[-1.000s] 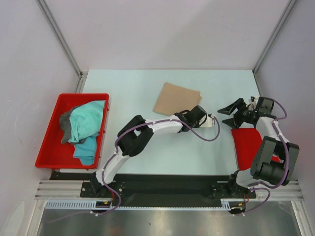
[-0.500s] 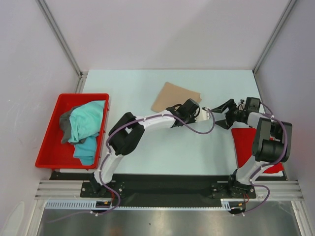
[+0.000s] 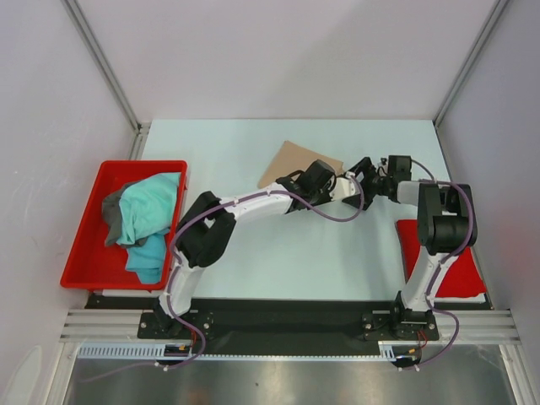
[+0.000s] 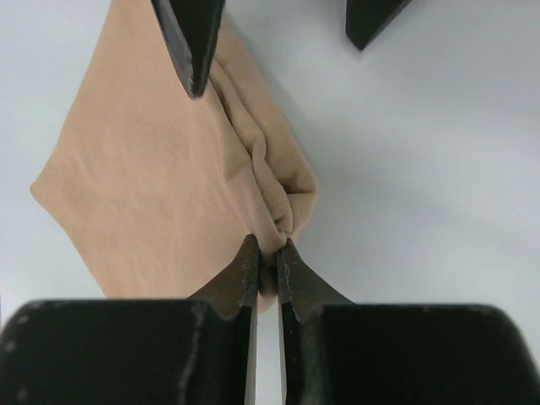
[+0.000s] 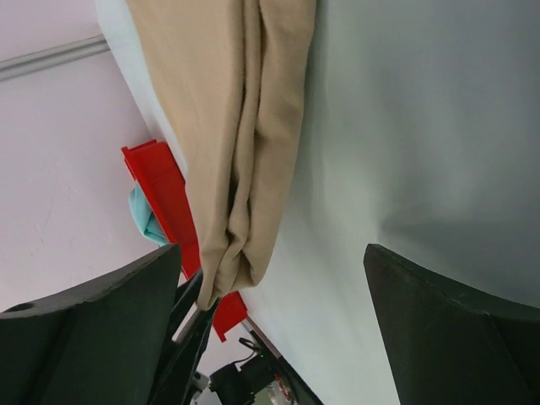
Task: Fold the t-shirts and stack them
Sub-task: Neatly place the folded tshirt to the corner
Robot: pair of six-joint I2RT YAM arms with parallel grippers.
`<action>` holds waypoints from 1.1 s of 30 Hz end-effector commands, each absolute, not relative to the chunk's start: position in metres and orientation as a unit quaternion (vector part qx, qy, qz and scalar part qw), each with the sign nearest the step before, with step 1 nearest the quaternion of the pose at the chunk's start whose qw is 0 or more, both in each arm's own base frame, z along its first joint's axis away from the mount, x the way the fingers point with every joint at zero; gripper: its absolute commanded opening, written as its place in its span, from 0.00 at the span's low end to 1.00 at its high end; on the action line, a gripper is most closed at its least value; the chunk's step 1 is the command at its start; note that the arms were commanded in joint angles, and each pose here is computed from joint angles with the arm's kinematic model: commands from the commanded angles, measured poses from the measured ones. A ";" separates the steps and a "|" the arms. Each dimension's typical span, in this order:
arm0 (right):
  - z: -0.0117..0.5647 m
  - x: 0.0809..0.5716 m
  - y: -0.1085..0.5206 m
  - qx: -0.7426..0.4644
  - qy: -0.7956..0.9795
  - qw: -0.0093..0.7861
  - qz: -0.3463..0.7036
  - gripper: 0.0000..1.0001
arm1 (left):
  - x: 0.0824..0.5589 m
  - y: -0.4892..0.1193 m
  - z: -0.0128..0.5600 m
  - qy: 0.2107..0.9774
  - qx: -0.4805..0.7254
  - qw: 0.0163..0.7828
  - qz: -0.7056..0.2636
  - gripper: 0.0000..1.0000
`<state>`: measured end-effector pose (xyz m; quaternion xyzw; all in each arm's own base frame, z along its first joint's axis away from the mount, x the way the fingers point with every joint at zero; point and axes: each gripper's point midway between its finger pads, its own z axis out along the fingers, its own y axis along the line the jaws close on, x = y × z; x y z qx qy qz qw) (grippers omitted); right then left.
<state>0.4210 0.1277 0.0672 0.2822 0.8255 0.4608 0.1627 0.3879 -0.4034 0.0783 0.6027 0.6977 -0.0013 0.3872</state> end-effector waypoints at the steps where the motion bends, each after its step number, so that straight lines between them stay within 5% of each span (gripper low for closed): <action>1: 0.074 0.448 0.137 0.284 0.817 0.193 0.463 0.96 | 0.387 -0.405 0.117 0.693 0.587 0.419 -0.024 0.00; 23: 0.020 0.511 0.165 0.340 0.835 0.182 0.393 0.66 | 0.368 -0.401 0.129 0.697 0.582 0.414 -0.060 0.00; 28: 0.021 0.511 0.166 0.331 0.837 0.197 0.388 0.45 | 0.361 -0.398 0.124 0.700 0.583 0.407 -0.067 0.00; 31: 0.026 0.512 0.160 0.316 0.845 0.215 0.373 0.25 | 0.358 -0.396 0.122 0.704 0.581 0.401 -0.071 0.00; 32: 0.028 0.512 0.158 0.312 0.849 0.222 0.365 0.11 | 0.355 -0.393 0.121 0.710 0.580 0.392 -0.072 0.01; 33: 0.030 0.511 0.156 0.305 0.852 0.228 0.359 0.05 | 0.353 -0.393 0.124 0.721 0.569 0.388 -0.078 0.08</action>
